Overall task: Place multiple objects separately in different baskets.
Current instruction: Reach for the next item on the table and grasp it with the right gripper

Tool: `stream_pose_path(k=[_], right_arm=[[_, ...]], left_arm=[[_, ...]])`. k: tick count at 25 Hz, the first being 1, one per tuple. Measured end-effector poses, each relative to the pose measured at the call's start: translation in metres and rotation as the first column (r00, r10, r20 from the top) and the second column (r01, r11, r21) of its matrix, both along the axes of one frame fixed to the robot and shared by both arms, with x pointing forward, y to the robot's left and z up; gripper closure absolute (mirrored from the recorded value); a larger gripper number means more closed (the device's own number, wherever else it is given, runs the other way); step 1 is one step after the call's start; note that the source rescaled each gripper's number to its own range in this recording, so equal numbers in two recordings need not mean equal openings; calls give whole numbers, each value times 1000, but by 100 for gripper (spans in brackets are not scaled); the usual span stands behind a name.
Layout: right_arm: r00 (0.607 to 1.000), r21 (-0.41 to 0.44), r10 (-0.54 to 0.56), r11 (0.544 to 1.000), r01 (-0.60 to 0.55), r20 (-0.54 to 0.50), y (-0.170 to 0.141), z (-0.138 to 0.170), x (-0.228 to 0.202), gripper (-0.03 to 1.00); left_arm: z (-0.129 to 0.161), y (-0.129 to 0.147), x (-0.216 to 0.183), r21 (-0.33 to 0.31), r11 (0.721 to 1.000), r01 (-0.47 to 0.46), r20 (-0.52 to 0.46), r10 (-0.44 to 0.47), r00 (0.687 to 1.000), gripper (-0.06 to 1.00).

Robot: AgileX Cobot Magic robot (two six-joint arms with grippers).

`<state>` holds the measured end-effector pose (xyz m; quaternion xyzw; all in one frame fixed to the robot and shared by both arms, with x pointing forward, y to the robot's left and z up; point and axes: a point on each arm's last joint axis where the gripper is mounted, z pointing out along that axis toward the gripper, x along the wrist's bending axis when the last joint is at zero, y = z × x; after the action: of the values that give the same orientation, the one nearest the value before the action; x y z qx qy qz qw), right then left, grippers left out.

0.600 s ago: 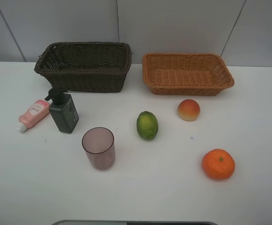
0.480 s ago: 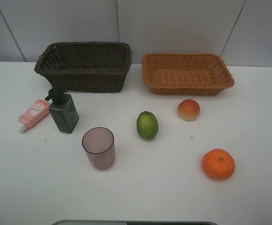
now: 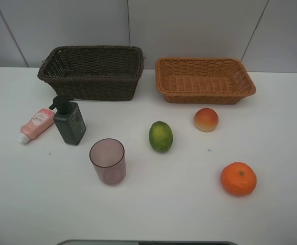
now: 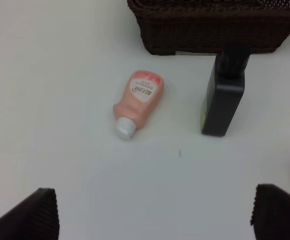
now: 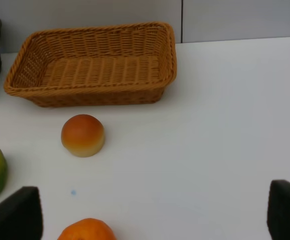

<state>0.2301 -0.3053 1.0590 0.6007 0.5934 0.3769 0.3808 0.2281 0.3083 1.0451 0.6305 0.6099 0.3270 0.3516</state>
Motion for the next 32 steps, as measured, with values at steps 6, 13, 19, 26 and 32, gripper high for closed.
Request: stream_pose_path(k=[6,13,19,26,32], right_arm=[[1000,0,0,1000,0,0,0,0,0,-3],[1000,0,0,1000,0,0,0,0,0,-3],[1000,0,0,1000,0,0,0,0,0,-3],[1000,0,0,1000,0,0,0,0,0,-3],[1000,0,2,1000,-2,0,0,0,0,-3]], left_arm=[[0,0,0,0,1000,0,0,0,1000,-5],[0,0,0,0,1000,0,0,0,1000,-5],[0,0,0,0,1000,0,0,0,1000,-5],[0,0,0,0,1000,0,0,0,1000,-5],[0,0,0,0,1000,0,0,0,1000,-5]])
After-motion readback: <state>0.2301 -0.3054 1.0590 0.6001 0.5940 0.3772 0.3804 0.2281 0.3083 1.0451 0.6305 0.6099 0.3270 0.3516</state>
